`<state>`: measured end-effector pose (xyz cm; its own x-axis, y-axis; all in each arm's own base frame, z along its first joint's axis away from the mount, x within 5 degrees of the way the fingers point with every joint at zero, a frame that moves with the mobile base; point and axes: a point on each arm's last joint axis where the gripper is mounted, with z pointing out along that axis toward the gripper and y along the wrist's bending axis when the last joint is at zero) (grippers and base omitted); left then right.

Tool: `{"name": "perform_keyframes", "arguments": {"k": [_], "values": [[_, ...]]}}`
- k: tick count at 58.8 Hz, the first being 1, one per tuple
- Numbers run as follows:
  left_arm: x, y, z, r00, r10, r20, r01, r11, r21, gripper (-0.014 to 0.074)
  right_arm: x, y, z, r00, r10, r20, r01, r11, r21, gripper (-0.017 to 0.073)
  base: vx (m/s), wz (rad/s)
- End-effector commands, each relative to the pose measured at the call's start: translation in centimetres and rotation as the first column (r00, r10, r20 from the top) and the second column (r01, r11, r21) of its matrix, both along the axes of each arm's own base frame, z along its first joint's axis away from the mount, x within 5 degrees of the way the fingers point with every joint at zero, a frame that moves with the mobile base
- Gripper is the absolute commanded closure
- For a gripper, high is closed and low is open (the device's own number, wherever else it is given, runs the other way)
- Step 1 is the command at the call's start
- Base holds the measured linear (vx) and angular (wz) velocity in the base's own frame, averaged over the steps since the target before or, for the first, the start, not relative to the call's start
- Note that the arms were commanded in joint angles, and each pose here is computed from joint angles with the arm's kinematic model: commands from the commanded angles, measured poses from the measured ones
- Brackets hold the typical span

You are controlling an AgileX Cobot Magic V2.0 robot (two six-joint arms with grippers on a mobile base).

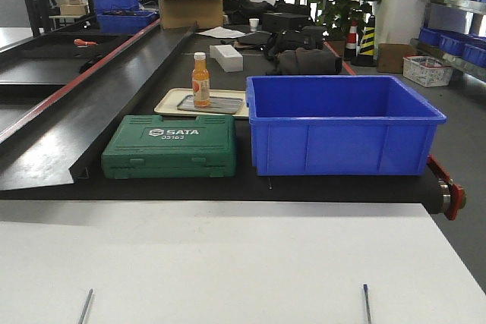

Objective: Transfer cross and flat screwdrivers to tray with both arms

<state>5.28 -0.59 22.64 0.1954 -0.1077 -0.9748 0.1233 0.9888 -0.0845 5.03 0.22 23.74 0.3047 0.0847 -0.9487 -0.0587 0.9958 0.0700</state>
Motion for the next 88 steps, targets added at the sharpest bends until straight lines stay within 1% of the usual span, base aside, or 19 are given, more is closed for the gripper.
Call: {"name": "perform_keyframes", "arguments": {"k": [1,2,7,13,14,21,27,34,43,51,55,59,64,69,70,71,77,83,88], "values": [[-1.1,0.1,4.7,0.981,-0.007,0.194,0.014,0.999,-0.036,0.0591,-1.5,-0.1,4.9,0.984,-0.008,0.176,0.007,1.000,0.004,0.0567,0.00,0.00],[-1.3,0.1,5.7,0.979,-0.006,0.205,0.014,0.999,-0.037,0.0591,-1.8,-0.1,6.3,0.982,-0.012,0.190,0.012,1.000,-0.003,0.0567,0.00,0.00],[-1.1,0.1,9.4,0.985,0.001,0.173,0.004,1.000,-0.029,0.0591,-1.9,-0.1,10.0,0.987,-0.034,0.156,0.043,0.997,-0.057,0.0567,0.00,-0.01],[0.2,0.0,14.5,0.989,0.015,0.150,-0.017,1.000,0.015,0.0591,-0.7,-0.1,14.5,0.994,-0.063,0.087,0.074,0.988,-0.132,0.0567,0.00,0.00],[0.5,0.0,15.0,0.990,0.016,0.142,-0.020,1.000,0.021,0.0591,0.0,-0.1,14.9,0.996,-0.067,0.056,0.075,0.987,-0.146,0.0567,0.00,0.00],[3.8,-0.3,18.6,0.998,0.021,0.067,-0.023,0.999,0.036,0.0591,3.2,-0.1,17.7,0.996,-0.071,-0.060,0.061,0.986,-0.157,0.0567,0.00,0.00],[7.2,-0.6,19.5,1.000,0.021,0.000,-0.021,0.999,0.044,0.0591,6.4,-0.1,18.2,0.987,-0.071,-0.142,0.048,0.986,-0.161,0.0567,0.00,0.00],[10.5,-0.9,18.6,0.995,0.020,-0.093,-0.015,0.999,0.052,0.0591,9.4,0.0,17.0,0.969,-0.071,-0.235,0.032,0.985,-0.167,0.0567,0.00,0.00],[13.0,-1.2,17.1,0.985,0.021,-0.174,-0.010,0.998,0.063,0.0589,11.9,0.0,15.5,0.939,-0.069,-0.337,0.015,0.987,-0.162,0.0564,0.00,0.00],[13.8,-1.2,16.5,0.978,0.022,-0.205,-0.009,0.998,0.066,0.0565,12.6,0.0,14.9,0.926,-0.070,-0.372,0.009,0.987,-0.161,0.0542,0.00,0.00],[13.8,-1.3,16.5,0.978,0.022,-0.207,-0.008,0.998,0.067,0.0530,12.6,0.1,14.9,0.926,-0.068,-0.372,0.009,0.987,-0.158,0.0503,0.00,0.00],[13.8,-1.3,16.5,0.978,0.022,-0.206,-0.008,0.998,0.066,0.0475,12.6,0.1,14.9,0.925,-0.066,-0.374,0.010,0.988,-0.151,0.0439,0.00,0.00],[13.8,-1.3,16.5,0.978,0.022,-0.207,-0.008,0.998,0.067,0.0397,12.6,0.1,14.7,0.918,-0.059,-0.391,0.008,0.991,-0.131,0.0313,0.00,0.00],[13.8,-1.3,16.5,0.978,0.022,-0.208,-0.008,0.998,0.067,0.0297,12.6,0.1,14.5,0.909,-0.042,-0.414,0.006,0.996,-0.088,0.0163,0.00,0.00],[13.8,-1.3,16.5,0.978,0.022,-0.208,-0.008,0.998,0.067,0.0282,12.6,0.1,14.5,0.908,-0.042,-0.417,0.006,0.996,-0.088,0.0125,0.00,0.00],[13.8,-1.3,16.5,0.978,0.022,-0.208,-0.008,0.998,0.067,0.0260,12.6,0.1,14.5,0.907,-0.032,-0.420,0.006,0.998,-0.064,0.0088,0.00,0.00],[13.8,-1.3,16.5,0.978,0.022,-0.208,-0.008,0.998,0.064,0.0174,12.6,0.2,14.5,0.908,-0.003,-0.420,0.003,1.000,0.000,-0.0061,0.00,0.00],[13.8,-1.2,16.4,0.976,0.020,-0.216,-0.008,0.999,0.054,0.0139,12.7,0.3,14.5,0.908,0.006,-0.420,0.002,1.000,0.018,-0.0129,0.00,0.00],[13.8,-1.2,16.3,0.973,0.021,-0.229,-0.009,0.998,0.055,0.0139,13.0,0.3,14.2,0.894,0.007,-0.448,0.001,1.000,0.018,-0.0128,0.00,0.00]]}}
